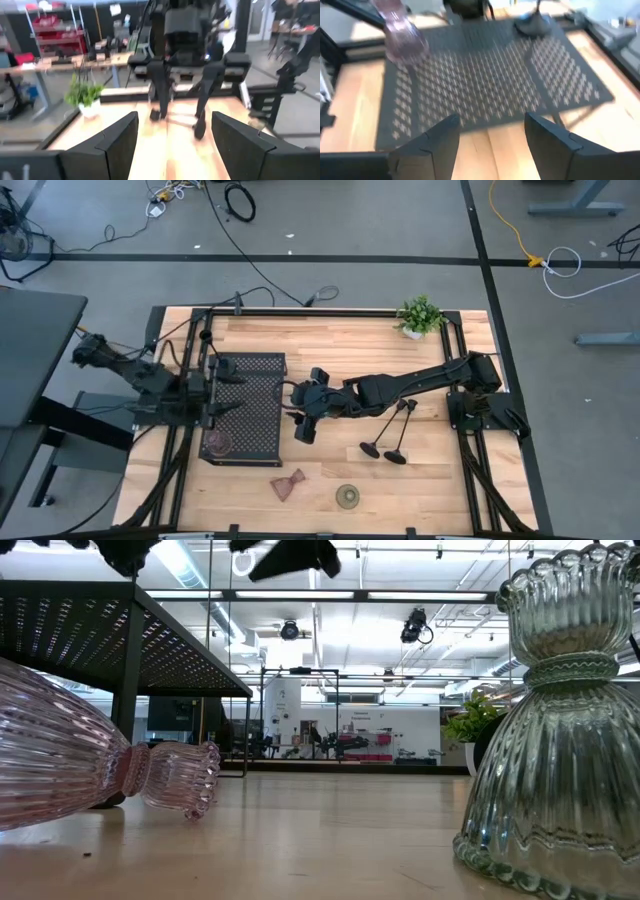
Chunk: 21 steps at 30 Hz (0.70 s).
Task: Pick & Place candle stick holders
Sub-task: Put the left black candle holder on the shelf aligned with the other black candle holder
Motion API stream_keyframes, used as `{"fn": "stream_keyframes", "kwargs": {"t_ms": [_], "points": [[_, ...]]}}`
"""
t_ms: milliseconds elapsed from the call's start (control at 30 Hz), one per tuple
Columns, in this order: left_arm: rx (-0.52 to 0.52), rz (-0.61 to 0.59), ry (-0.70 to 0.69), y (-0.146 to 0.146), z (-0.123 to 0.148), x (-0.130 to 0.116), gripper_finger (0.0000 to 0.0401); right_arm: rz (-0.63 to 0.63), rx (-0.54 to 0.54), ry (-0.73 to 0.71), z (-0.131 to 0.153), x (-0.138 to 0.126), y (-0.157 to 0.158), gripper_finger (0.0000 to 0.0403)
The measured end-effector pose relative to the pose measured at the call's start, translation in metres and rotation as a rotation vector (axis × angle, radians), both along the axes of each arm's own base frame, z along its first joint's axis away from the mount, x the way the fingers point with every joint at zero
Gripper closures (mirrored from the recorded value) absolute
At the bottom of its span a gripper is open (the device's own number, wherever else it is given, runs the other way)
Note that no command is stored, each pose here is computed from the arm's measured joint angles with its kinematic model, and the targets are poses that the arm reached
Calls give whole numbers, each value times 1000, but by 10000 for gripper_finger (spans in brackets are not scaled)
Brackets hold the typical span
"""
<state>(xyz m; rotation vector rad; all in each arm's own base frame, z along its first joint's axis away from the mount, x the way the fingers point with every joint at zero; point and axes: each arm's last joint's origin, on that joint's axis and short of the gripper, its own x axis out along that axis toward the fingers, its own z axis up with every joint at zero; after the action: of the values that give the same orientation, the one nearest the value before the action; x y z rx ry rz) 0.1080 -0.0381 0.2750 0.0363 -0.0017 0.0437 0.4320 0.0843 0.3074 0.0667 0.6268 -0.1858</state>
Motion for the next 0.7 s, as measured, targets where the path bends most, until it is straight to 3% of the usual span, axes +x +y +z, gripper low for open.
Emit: {"fn": "stream_keyframes", "kwargs": {"t_ms": [467, 567, 700], "points": [[-59, -50, 49, 4, -5, 6, 149, -180, 69, 520, -23, -66, 37, 181], [-61, -48, 45, 4, -5, 6, 149, -300, 73, 641, -27, -86, 45, 181], [-73, -46, 46, 4, -5, 6, 149, -569, 97, 714, -32, -111, 55, 181]]}}
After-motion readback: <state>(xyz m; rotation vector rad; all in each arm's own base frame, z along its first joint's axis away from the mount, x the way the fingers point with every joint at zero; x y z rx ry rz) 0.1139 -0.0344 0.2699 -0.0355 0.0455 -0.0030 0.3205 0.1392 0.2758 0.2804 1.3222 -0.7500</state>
